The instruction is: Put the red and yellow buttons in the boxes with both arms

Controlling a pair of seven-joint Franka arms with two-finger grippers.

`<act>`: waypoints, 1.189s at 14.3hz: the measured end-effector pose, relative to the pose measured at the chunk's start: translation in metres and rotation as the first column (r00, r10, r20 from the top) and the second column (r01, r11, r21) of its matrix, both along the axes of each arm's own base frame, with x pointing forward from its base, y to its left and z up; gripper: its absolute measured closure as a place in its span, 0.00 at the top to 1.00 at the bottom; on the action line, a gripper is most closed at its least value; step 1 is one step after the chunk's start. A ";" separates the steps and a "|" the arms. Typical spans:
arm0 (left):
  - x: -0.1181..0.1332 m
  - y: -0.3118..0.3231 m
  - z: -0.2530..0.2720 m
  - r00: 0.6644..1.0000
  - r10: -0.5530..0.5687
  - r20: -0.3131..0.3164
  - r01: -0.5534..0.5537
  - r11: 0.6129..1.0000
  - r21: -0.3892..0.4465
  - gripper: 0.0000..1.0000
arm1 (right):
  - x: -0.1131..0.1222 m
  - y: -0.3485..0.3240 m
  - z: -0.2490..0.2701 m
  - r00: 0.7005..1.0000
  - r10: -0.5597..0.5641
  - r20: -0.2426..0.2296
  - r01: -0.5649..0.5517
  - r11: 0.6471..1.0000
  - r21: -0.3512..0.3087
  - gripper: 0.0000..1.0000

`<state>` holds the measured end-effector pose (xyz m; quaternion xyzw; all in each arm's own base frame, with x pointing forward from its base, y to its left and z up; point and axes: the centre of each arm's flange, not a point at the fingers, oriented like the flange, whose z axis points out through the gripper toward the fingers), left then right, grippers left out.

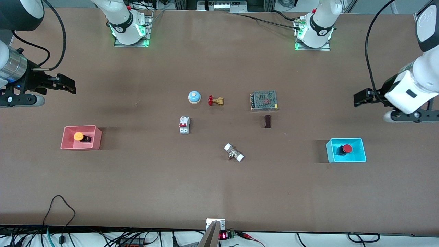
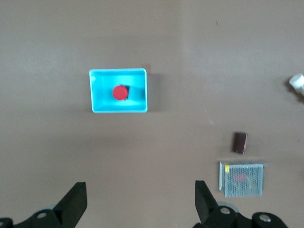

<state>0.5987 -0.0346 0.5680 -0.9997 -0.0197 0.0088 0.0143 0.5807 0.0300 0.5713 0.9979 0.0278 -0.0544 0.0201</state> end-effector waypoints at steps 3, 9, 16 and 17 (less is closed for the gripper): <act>-0.024 0.010 0.007 0.998 0.016 0.059 -0.016 1.000 0.005 1.00 | 0.002 -0.004 -0.001 1.000 -0.010 -0.001 0.010 1.000 0.000 1.00; -0.032 0.002 0.006 0.998 0.000 0.056 -0.001 1.000 0.007 1.00 | 0.002 -0.008 -0.002 1.000 -0.017 -0.002 0.017 1.000 -0.001 1.00; -0.032 0.002 0.006 0.998 -0.024 0.055 0.024 1.000 0.008 1.00 | 0.002 -0.008 -0.002 1.000 -0.017 -0.002 0.017 1.000 -0.001 1.00; -0.032 0.002 0.006 0.998 -0.025 0.055 0.024 1.000 0.008 1.00 | 0.002 -0.008 -0.002 1.000 -0.017 -0.002 0.017 1.000 -0.001 1.00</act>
